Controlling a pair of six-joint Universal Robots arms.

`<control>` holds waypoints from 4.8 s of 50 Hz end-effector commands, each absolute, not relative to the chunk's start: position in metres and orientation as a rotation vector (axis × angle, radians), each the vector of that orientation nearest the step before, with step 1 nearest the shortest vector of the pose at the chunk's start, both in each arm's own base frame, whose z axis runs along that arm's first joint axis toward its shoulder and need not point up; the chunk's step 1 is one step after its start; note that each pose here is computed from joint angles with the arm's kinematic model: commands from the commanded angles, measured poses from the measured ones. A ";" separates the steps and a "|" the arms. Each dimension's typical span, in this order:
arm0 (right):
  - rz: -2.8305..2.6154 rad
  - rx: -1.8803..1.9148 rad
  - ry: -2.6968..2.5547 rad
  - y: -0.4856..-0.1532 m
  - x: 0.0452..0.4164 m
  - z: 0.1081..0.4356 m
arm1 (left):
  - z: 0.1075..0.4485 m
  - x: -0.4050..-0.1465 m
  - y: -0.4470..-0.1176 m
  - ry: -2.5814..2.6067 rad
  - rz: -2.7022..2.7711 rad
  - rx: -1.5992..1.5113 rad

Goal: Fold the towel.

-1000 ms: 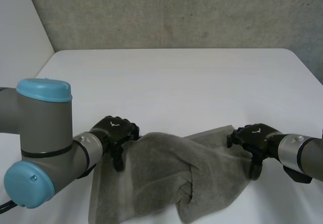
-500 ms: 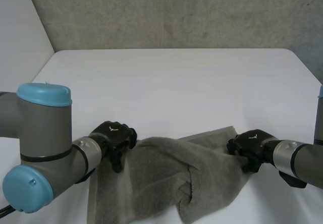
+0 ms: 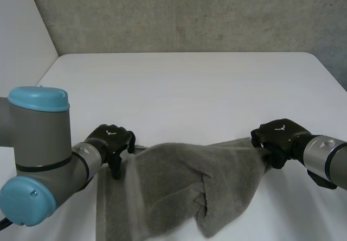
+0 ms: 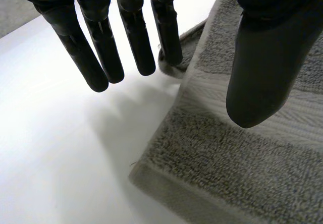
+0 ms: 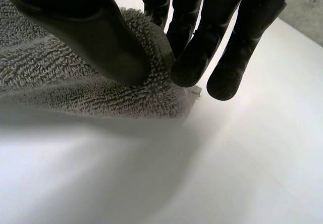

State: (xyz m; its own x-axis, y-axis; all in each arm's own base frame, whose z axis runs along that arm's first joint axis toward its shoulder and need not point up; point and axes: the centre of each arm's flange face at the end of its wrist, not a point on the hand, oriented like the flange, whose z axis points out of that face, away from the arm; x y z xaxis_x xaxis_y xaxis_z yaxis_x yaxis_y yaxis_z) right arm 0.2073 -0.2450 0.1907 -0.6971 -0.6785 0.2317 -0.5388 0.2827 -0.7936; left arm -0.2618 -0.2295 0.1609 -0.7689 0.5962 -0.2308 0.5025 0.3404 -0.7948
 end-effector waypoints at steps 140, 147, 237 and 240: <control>-1.668 -1.604 2.069 -0.219 0.269 0.187 | 0.186 -0.214 -0.224 -2.200 2.073 -0.735; -1.602 -1.602 2.105 -0.213 0.267 0.163 | 0.175 -0.213 -0.215 -2.213 2.077 -0.811; -1.654 -1.138 2.273 -0.299 0.239 0.107 | 0.174 -0.201 -0.235 -2.228 2.165 -0.773; -1.652 -1.144 2.267 -0.300 0.241 0.105 | 0.174 -0.202 -0.235 -2.226 2.164 -0.775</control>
